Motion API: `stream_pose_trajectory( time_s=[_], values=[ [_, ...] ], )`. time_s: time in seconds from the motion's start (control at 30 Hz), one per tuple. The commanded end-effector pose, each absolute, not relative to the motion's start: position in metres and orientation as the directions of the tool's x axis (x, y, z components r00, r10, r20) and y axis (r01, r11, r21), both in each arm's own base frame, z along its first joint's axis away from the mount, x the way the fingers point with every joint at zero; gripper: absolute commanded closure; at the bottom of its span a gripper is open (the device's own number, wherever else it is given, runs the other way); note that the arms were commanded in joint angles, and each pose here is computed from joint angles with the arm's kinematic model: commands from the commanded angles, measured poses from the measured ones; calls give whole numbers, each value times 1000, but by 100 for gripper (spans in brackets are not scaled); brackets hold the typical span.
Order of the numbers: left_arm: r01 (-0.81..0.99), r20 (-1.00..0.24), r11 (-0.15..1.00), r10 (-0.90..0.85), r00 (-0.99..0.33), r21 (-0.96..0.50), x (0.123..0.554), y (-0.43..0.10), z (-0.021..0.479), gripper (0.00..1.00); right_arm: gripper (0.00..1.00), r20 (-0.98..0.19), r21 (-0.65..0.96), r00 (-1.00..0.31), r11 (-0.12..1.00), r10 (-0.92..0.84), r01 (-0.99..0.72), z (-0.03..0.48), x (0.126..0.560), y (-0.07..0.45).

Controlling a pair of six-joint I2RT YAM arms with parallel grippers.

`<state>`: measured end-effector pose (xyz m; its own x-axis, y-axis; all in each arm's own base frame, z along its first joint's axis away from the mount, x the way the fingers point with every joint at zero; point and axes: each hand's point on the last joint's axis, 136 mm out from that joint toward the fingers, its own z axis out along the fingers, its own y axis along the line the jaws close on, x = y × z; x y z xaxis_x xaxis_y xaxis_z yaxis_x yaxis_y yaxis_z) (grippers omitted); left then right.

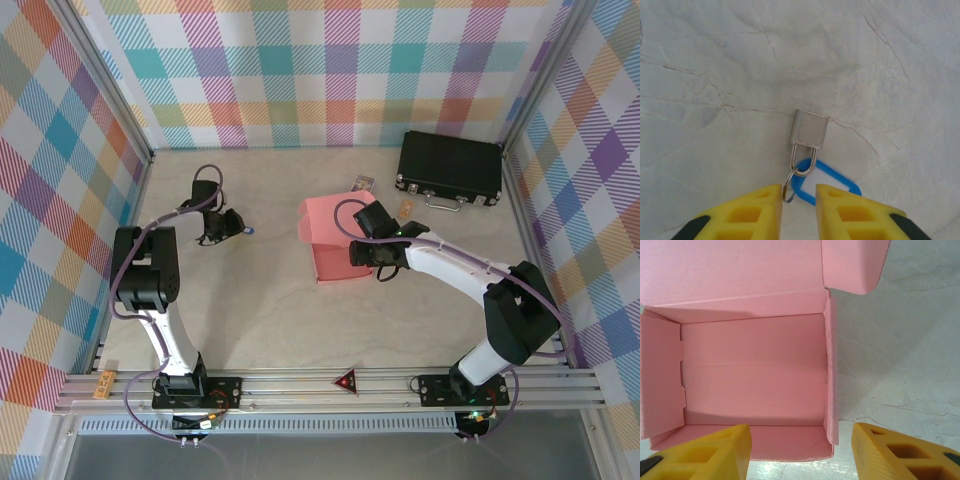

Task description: Fold the paper box

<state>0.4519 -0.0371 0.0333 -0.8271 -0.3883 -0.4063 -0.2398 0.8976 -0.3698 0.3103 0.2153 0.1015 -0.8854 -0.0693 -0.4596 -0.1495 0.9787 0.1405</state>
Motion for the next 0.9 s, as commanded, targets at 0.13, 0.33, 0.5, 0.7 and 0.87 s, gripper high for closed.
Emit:
stream_pose_trajectory(
  time_s=[0.13, 0.33, 0.5, 0.7, 0.87],
  values=[
    [-284, -380, 896, -407, -830, -341, 453, -26, 30, 88, 44, -430, 139, -899, 978, -80, -153, 97, 306, 213],
    [-292, -405, 897, -416, -814, -333, 450, -22, 37, 100, 44, -428, 137, -900, 979, -79, -151, 97, 305, 212],
    [-280, -428, 899, -411, -805, -337, 443, -22, 60, 100, 44, -446, 133, -893, 982, -60, -133, 101, 305, 207],
    [-258, -445, 890, -418, -792, -377, 416, -29, 100, 100, 46, -443, 177, -896, 979, -13, -102, 100, 307, 196],
    [-232, -460, 885, -416, -784, -404, 387, -43, 131, 100, 49, -412, 258, -910, 963, 33, -82, 93, 310, 189]
  ],
)
